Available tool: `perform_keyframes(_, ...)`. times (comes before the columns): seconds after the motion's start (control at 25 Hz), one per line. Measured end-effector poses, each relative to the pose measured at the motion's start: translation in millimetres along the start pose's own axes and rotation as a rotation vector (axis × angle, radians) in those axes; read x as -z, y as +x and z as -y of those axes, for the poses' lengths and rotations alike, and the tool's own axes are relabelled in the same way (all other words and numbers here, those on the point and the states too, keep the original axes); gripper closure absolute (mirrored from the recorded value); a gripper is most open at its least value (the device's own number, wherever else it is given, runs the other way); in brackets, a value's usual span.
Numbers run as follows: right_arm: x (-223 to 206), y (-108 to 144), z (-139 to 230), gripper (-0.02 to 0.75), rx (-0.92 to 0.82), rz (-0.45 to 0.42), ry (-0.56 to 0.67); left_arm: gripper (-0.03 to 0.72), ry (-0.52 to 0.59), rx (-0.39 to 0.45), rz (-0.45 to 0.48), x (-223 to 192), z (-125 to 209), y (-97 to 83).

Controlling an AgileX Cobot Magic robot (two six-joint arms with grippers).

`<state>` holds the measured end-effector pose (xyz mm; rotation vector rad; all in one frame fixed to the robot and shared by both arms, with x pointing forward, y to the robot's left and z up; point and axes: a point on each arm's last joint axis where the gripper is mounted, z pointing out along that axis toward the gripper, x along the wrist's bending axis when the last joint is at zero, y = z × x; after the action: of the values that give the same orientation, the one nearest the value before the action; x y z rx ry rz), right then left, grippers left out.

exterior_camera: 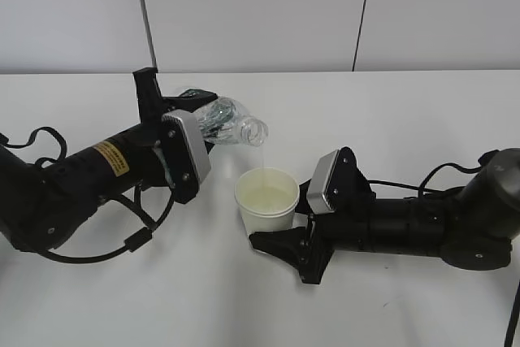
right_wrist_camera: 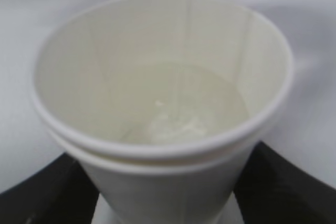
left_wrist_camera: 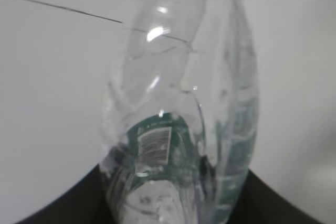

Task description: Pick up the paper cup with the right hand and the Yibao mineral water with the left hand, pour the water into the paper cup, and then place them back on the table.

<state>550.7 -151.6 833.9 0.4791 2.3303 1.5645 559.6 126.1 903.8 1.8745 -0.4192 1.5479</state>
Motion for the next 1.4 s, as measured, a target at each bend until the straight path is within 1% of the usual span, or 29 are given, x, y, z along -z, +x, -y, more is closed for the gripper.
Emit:
perform_keyframes(0.36, 0.0, -0.2, -2.2, 0.185, 0.0, 0.002, -0.024, 0.366, -0.027, 0.764, 0.022, -2.2, -10.3, -2.9)
perform_keyframes(0.44, 0.0, -1.0, -2.3, 0.185, -0.005, 0.011, -0.025, 0.366, -0.023, 0.915, 0.024, -2.1, -10.1, -3.1)
perform_keyframes(0.52, 0.0, -1.9, -2.5, 0.185, -0.01, 0.021, -0.027, 0.366, -0.007, 1.035, 0.018, 0.3, -8.9, -4.9)
perform_keyframes(0.68, 2.9, -7.6, -1.4, 0.185, -0.025, 0.055, -0.03, 0.366, 0.065, 1.191, -0.005, 10.1, -3.8, -13.0)
perform_keyframes(0.8, 6.4, -13.9, -0.1, 0.185, -0.042, 0.091, -0.032, 0.366, 0.099, 1.272, 0.011, 18.4, -3.1, -20.7)
perform_keyframes(0.96, 17.1, -24.6, 6.8, 0.185, -0.094, 0.189, -0.027, 0.367, 0.088, 1.293, 0.07, 22.9, -7.6, -26.8)
perform_keyframes(1.12, 25.0, -31.0, 12.8, 0.185, -0.118, 0.283, -0.016, 0.367, 0.013, 1.278, 0.197, 23.8, -19.0, -31.5)
perform_keyframes(1.24, 28.0, -32.8, 14.3, 0.185, -0.118, 0.338, -0.021, 0.367, -0.041, 1.261, 0.296, 25.6, -27.5, -35.4)
perform_keyframes(1.4, 34.4, -34.7, 19.0, 0.185, -0.16, 0.434, -0.023, 0.367, -0.09, 1.22, 0.384, 28.0, -35.0, -39.2)
